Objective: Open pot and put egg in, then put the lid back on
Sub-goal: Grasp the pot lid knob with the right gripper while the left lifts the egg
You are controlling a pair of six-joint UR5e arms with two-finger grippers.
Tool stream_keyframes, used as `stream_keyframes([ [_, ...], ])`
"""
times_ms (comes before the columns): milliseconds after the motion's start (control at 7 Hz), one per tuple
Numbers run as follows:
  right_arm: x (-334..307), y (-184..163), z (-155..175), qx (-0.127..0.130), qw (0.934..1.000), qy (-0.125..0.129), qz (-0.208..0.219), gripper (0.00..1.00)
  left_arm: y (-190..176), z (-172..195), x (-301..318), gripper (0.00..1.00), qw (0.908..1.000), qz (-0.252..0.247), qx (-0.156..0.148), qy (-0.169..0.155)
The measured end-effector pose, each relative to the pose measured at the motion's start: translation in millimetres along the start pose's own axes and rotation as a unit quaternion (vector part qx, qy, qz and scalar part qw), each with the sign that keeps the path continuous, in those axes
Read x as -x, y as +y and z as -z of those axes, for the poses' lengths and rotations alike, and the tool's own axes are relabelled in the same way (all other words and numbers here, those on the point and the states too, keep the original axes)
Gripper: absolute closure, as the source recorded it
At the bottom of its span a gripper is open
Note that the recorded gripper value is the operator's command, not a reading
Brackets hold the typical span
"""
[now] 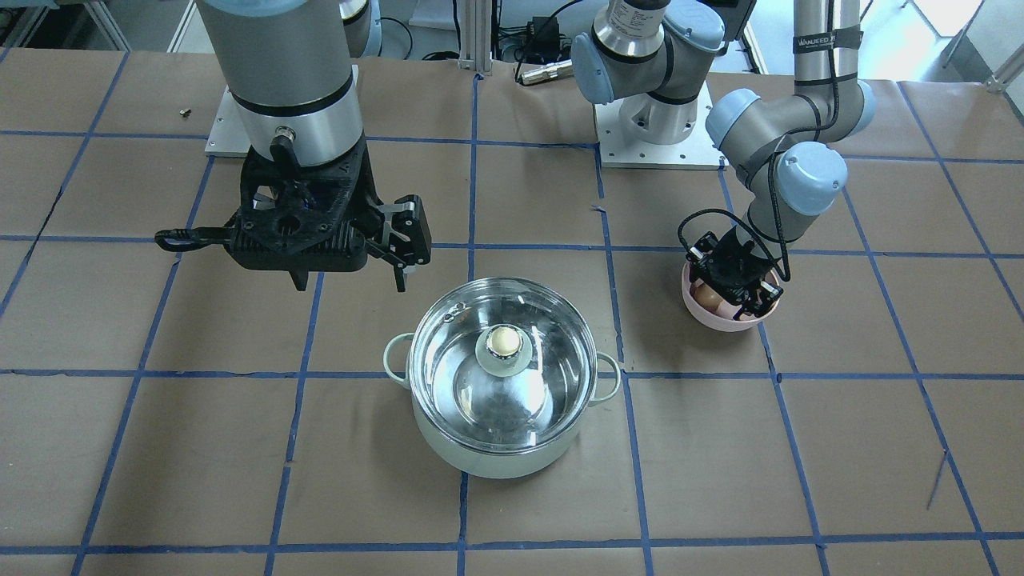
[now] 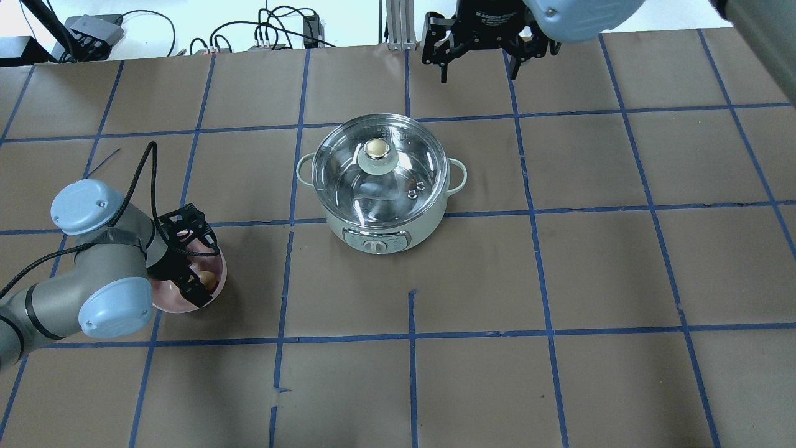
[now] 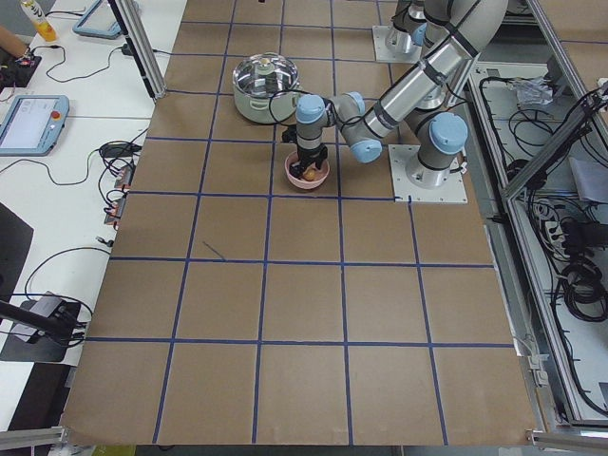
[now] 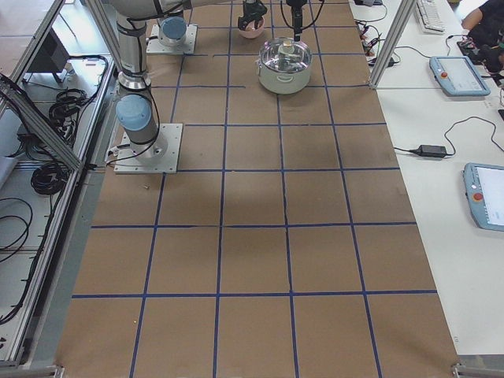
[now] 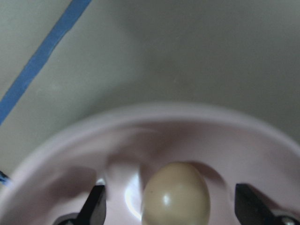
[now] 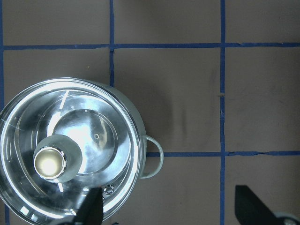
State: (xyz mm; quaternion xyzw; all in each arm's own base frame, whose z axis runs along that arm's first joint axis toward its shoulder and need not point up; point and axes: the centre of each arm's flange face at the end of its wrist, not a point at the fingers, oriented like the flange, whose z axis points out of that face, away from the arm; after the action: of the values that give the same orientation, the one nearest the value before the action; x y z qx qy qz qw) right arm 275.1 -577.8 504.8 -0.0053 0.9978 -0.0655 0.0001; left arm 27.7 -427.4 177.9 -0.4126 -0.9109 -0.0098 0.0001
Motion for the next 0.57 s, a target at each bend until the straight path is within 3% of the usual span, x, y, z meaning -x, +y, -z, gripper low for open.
stream_keyframes([
  [286, 10.0, -3.0, 1.4, -0.009, 0.9998, 0.002, 0.020, 0.00, -0.6, 1.8, 2.4, 0.28, 1.0000, 0.005, 0.000, -0.002],
  [429, 11.3, -2.3, -2.9, -0.007, 0.9997, 0.003, 0.025, 0.00, -1.1, 3.1, 3.9, 0.60, 1.0000, 0.004, -0.001, -0.003],
  [571, 11.7, 0.1, -20.3, 0.009, 0.9996, 0.007, 0.028, 0.03, -1.3, 3.6, 4.4, 0.82, 1.0000, 0.002, -0.001, -0.004],
])
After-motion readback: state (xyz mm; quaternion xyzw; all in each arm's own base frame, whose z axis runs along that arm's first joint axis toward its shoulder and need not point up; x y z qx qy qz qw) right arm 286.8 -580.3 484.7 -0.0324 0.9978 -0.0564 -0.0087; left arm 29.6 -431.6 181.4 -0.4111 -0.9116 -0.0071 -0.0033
